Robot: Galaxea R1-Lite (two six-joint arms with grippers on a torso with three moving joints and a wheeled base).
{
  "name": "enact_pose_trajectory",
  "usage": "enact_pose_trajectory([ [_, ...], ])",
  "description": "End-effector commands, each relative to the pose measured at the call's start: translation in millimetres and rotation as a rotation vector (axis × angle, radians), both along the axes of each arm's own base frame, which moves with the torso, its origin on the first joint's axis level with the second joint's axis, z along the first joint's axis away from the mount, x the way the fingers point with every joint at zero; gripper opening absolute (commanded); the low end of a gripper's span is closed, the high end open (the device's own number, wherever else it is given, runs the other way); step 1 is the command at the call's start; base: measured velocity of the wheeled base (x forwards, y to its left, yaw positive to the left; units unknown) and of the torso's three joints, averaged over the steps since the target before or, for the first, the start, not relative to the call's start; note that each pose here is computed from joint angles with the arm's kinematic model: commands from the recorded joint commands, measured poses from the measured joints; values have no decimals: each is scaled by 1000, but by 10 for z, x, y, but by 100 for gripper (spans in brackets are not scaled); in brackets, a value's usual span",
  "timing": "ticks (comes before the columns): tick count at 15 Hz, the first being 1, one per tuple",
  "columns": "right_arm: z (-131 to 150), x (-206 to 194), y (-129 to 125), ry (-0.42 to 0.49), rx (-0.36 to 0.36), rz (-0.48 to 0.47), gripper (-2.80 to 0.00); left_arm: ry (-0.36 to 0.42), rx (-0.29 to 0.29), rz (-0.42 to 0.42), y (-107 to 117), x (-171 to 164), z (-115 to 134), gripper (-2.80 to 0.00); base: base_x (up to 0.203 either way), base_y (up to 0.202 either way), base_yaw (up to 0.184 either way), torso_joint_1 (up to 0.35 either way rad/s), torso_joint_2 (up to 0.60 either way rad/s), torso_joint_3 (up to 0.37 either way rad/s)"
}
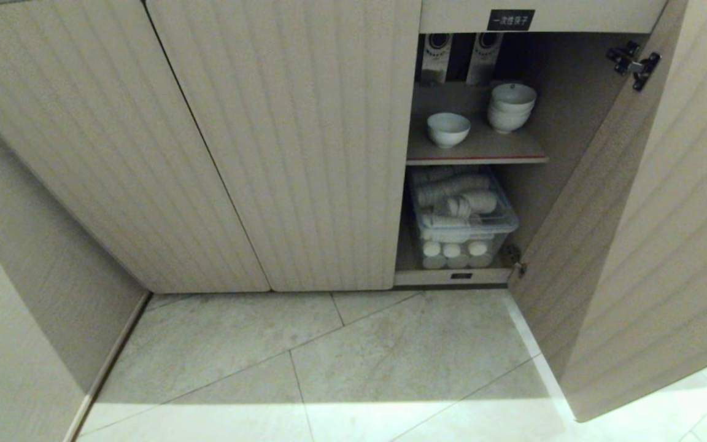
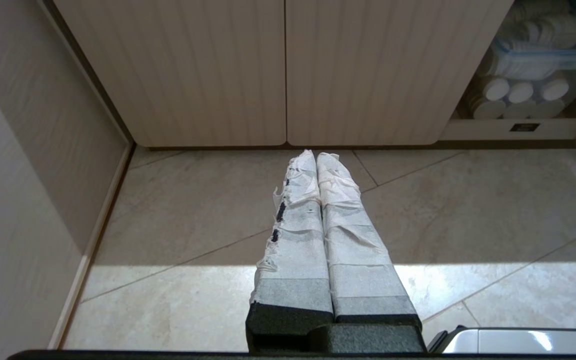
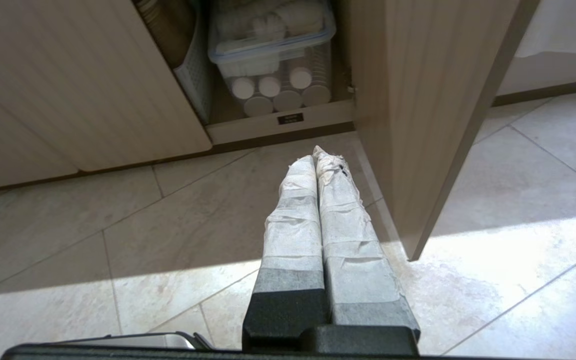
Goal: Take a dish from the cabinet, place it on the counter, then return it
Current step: Take the bowl from the cabinet
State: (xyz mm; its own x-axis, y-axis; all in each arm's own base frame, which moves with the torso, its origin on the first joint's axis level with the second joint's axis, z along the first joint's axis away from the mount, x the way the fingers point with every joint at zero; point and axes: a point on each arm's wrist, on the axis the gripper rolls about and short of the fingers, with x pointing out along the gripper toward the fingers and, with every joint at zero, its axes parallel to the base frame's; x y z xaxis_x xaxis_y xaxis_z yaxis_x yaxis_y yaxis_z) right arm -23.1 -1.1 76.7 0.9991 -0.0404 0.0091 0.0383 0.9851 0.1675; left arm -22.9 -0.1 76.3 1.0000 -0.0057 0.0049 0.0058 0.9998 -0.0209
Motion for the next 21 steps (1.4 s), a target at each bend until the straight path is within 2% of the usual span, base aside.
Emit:
enact_pose_trajectory([
  [1, -2, 2, 0, 1, 1, 1, -280, 2, 0, -2, 0, 0, -2, -280, 0, 0, 0, 0, 0, 0],
  [21, -2, 2, 0, 1, 1, 1, -280, 2, 2, 0, 0, 0, -2, -280, 0, 0, 0, 0, 0, 0],
])
